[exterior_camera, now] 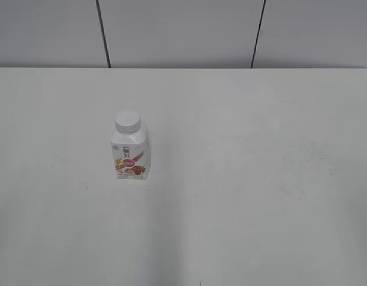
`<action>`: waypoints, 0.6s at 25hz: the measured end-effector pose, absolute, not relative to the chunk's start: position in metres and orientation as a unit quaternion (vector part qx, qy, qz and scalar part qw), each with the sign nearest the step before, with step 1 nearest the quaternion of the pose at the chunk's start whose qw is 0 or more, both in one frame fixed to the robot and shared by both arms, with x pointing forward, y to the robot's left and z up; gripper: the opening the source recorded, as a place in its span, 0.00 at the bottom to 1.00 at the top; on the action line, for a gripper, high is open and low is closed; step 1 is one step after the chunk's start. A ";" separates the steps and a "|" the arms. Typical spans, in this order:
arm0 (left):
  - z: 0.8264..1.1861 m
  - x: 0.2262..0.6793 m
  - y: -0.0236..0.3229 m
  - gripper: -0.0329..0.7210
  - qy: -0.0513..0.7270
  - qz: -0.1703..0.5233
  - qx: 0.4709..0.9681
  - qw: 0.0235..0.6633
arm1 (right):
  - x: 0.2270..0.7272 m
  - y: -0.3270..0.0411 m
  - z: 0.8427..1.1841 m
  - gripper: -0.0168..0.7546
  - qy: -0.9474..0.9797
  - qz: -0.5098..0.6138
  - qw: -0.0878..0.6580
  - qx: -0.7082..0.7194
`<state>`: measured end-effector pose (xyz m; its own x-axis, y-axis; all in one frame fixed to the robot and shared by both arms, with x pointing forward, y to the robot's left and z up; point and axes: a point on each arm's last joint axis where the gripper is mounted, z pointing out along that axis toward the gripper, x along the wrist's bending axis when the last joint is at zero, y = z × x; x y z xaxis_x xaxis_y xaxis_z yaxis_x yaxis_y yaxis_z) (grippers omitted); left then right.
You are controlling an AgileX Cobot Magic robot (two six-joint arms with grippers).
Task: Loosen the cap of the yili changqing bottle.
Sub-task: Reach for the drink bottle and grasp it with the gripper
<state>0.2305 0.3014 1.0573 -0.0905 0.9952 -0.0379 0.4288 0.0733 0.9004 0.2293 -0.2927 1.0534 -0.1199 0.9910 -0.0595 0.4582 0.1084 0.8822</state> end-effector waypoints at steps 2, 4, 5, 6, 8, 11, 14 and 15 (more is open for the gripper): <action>1.057 0.231 0.301 0.79 0.632 0.382 0.563 0.371 | 0.229 -0.293 1.053 0.62 0.651 0.369 0.361 0.556; 1.057 0.231 0.301 0.79 0.632 0.382 0.563 0.371 | 0.229 -0.293 1.053 0.62 0.651 0.369 0.361 0.556; 1.057 0.231 0.301 0.79 0.632 0.382 0.563 0.371 | 0.229 -0.293 1.053 0.62 0.651 0.369 0.361 0.556; 1.057 0.231 0.302 0.79 0.632 0.383 0.563 0.370 | 0.229 -0.293 1.053 0.62 0.651 0.369 0.361 0.556; 1.057 0.231 0.301 0.79 0.632 0.380 0.564 0.373 | 0.229 -0.293 1.053 0.62 0.651 0.369 0.361 0.556; 1.057 0.231 0.301 0.79 0.630 0.379 0.565 0.374 | 0.229 -0.293 1.053 0.62 0.651 0.369 0.361 0.556; 1.062 0.231 0.301 0.79 0.624 0.388 0.560 0.383 | 0.229 -0.293 1.053 0.62 0.651 0.369 0.361 0.556; 1.067 0.232 0.301 0.79 0.618 0.396 0.556 0.391 | 0.229 -0.293 1.053 0.62 0.651 0.369 0.361 0.556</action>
<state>0.2317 0.3010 1.0672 -0.0774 0.9961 -0.0434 0.3776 0.0696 0.9234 0.2293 -0.2927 1.0534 -0.1199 0.9910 -0.0595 0.4582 0.1084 0.8822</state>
